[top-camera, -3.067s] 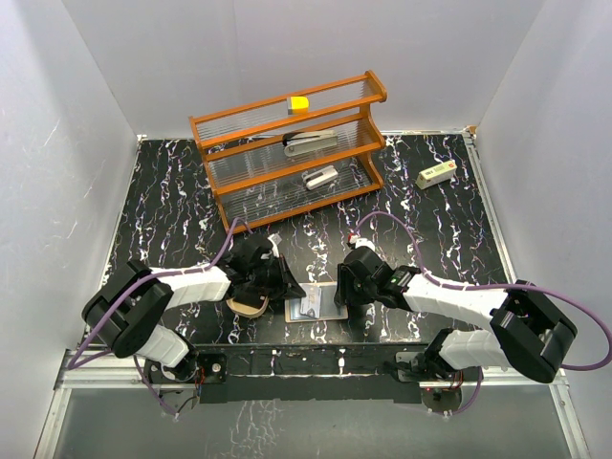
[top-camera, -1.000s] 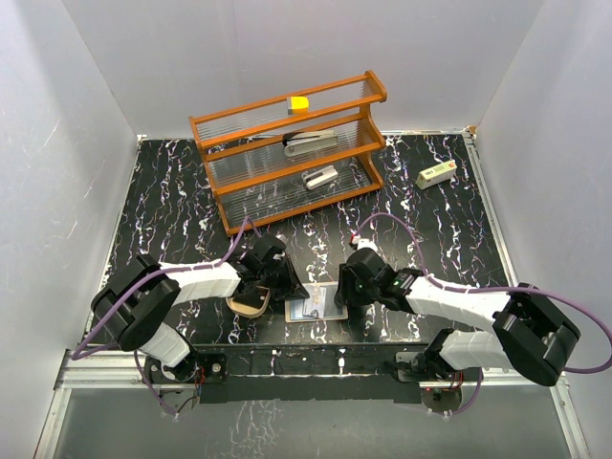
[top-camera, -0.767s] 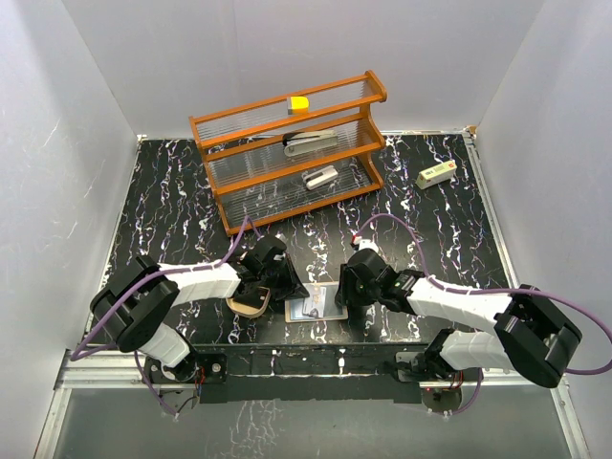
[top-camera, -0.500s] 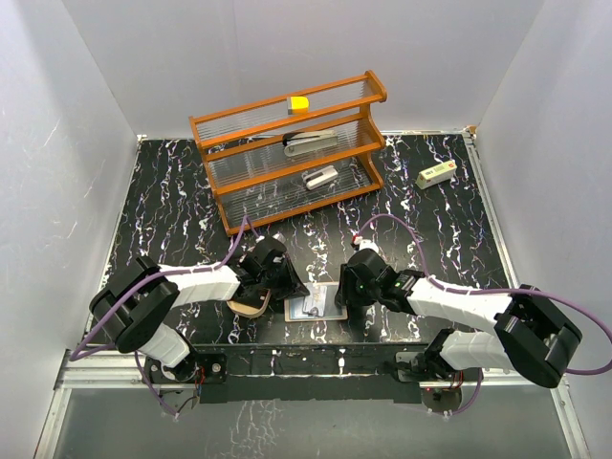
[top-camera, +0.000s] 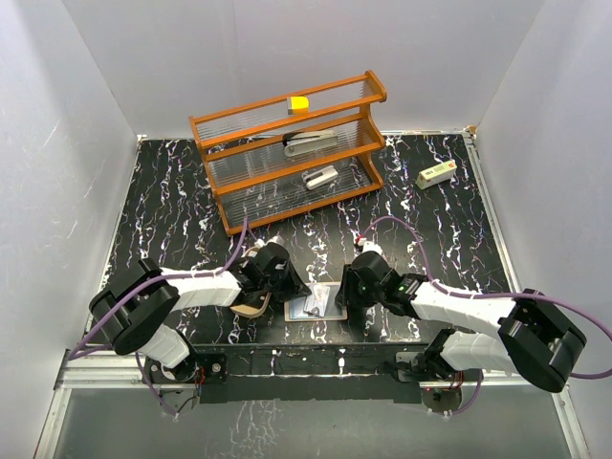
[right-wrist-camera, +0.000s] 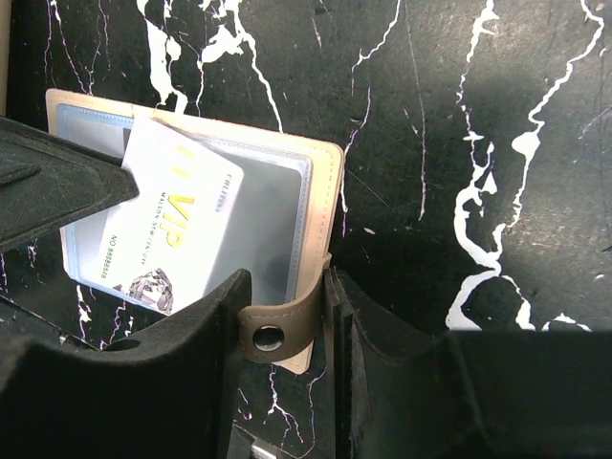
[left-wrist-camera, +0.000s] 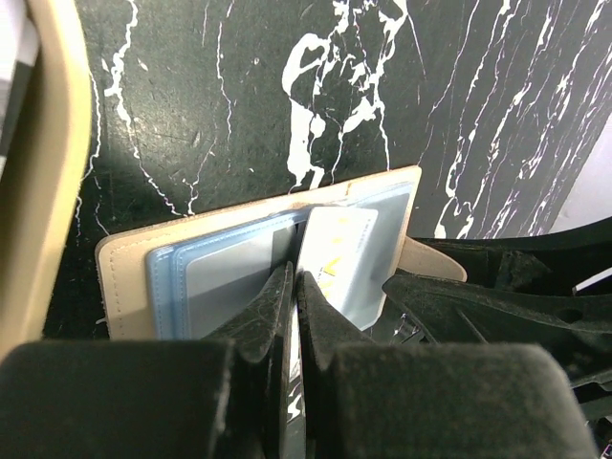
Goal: Put the credit cards into the card holder
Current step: Insert the credit card into the card holder.
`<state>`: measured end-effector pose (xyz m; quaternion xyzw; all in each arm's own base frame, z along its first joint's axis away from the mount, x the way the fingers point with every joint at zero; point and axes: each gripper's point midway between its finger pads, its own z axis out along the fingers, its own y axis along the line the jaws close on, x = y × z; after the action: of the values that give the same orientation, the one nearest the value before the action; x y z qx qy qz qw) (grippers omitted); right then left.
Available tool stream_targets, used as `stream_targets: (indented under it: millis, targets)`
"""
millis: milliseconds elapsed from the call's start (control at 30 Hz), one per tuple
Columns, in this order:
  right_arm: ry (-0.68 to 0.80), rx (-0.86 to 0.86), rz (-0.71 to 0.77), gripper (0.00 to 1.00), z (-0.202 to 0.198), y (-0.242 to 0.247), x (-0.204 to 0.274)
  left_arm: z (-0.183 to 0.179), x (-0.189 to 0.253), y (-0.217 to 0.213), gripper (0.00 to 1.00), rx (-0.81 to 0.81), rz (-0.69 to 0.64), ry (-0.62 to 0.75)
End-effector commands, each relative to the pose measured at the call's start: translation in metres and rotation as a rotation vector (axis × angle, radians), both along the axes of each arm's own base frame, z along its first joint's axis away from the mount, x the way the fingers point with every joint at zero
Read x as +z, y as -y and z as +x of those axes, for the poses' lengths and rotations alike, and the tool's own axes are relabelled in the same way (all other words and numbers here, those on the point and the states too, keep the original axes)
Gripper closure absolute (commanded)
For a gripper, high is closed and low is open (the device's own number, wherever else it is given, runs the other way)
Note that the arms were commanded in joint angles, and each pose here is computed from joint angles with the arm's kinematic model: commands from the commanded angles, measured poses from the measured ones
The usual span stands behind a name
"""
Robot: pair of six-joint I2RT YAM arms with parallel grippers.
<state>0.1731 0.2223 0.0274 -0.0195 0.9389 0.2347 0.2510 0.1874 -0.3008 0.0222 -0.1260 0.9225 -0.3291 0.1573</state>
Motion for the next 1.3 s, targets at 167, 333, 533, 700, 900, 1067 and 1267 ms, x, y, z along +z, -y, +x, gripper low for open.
stream_targets:
  millis: [167, 333, 533, 700, 900, 1067, 1267]
  targets:
    - [-0.038, 0.012, 0.031, 0.67, -0.011, -0.003, -0.002, -0.020, 0.007, 0.000, 0.94, -0.054, -0.055, -0.008]
    - [-0.035, 0.011, 0.034, 0.67, -0.010, -0.003, -0.001, -0.030, 0.011, 0.006, 0.88, -0.096, -0.121, -0.018]
    - [-0.038, 0.011, 0.032, 0.67, -0.011, -0.002, -0.002, -0.030, 0.010, 0.003, 1.00, -0.101, -0.107, -0.008]
    - [-0.040, 0.002, 0.038, 0.67, -0.013, 0.000, -0.002, -0.025, 0.010, -0.003, 1.00, -0.070, -0.074, 0.009]
    - [-0.036, -0.030, 0.026, 0.82, -0.014, 0.008, -0.004, -0.022, 0.013, -0.009, 1.00, -0.022, -0.067, 0.013]
    - [-0.021, -0.063, 0.053, 1.00, -0.013, 0.010, 0.001, -0.022, 0.018, -0.015, 1.00, 0.037, -0.106, 0.018]
    - [-0.030, -0.128, 0.119, 1.00, -0.016, 0.012, -0.002, -0.015, 0.012, -0.023, 1.00, 0.081, -0.055, 0.031]
